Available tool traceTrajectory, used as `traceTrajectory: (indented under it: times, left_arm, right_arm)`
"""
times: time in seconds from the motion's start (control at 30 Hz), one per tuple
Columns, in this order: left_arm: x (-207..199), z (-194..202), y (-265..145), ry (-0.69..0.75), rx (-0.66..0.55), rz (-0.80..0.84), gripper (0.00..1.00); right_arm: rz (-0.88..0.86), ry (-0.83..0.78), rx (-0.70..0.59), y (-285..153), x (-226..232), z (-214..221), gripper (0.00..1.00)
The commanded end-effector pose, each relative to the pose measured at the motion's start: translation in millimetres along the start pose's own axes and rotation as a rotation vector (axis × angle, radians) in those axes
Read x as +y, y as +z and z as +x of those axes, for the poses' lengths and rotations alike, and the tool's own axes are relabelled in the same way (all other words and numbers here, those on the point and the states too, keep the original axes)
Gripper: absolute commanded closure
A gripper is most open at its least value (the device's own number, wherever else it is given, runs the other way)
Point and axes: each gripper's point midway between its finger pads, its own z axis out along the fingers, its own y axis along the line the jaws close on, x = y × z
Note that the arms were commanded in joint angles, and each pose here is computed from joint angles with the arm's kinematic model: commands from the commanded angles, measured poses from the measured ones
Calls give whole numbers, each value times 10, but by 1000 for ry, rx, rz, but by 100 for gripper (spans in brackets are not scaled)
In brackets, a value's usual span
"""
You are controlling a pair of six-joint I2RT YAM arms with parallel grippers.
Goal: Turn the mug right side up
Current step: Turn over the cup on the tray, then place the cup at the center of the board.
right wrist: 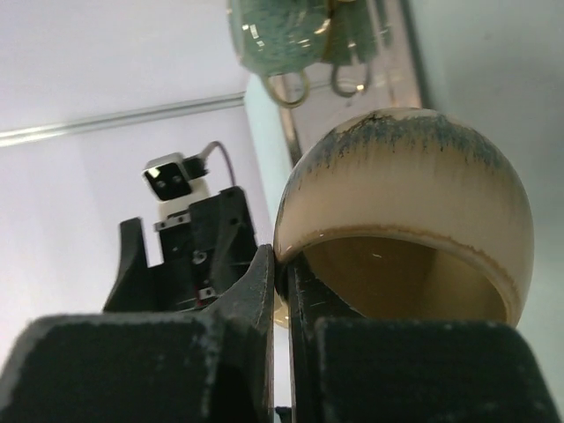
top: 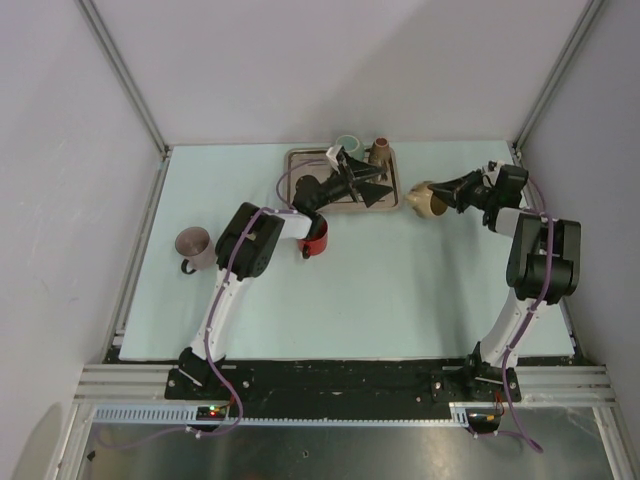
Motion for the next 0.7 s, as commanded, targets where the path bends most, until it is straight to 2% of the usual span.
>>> traceTrajectory:
  times: [0.0,0.33,0.47,0.67]
  left_arm:
    - [-589,68,81,111,33,136,10]
    - [-927,72,87,144,34,187,4]
    - [-958,73,73,147,33,187,1]
    - [-969,69,61,147,28,186,1]
  right_arm:
    - [41,-164,-48,-111,318,-121,100]
    - [306,-277,-43,-167,287,-260,100]
    - [381,-295,-26,-156,237,-329,100]
    - [478,-322,8,-119,23,-401,100]
